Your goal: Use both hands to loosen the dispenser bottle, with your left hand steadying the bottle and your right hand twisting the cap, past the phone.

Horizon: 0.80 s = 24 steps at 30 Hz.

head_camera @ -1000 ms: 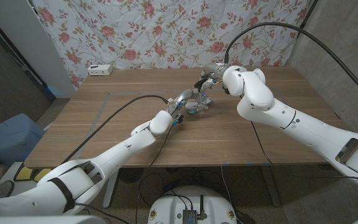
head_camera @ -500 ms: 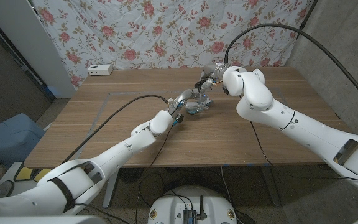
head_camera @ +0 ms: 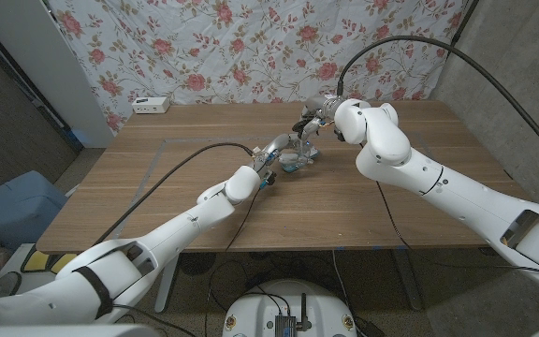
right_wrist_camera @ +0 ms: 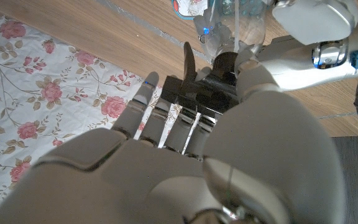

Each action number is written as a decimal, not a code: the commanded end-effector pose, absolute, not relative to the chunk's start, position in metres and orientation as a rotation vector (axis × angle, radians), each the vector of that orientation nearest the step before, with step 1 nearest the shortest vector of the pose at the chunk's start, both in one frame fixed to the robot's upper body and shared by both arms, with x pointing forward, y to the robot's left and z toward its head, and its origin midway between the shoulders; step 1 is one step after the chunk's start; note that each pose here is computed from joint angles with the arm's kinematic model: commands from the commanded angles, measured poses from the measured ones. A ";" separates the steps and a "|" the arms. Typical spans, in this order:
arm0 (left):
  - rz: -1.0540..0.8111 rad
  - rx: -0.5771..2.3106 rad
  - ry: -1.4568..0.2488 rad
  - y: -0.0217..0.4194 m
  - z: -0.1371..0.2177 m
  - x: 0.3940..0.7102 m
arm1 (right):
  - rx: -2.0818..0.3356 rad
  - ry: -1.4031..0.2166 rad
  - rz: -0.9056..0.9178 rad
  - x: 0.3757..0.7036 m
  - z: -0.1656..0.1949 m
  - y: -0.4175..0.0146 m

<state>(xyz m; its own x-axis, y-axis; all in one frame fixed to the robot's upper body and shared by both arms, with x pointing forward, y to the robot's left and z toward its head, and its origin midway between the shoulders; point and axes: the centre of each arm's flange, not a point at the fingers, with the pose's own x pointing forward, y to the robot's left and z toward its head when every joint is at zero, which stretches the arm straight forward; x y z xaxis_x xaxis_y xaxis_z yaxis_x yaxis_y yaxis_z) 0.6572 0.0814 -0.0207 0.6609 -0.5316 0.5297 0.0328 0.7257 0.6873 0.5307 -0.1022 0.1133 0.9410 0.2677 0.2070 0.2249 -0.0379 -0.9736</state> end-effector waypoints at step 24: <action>-0.347 0.696 -0.790 0.083 -0.019 0.663 | -1.623 -0.397 0.048 0.528 0.127 -0.100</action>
<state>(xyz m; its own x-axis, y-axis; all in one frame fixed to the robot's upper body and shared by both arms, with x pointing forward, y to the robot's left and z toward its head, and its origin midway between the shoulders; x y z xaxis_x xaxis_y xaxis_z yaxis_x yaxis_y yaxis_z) 0.6612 0.0834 -0.0199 0.6653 -0.5286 0.5272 0.0326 0.7261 0.6868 0.5293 -0.1008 0.1226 0.9383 0.2758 0.2087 0.2260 -0.0322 -0.9736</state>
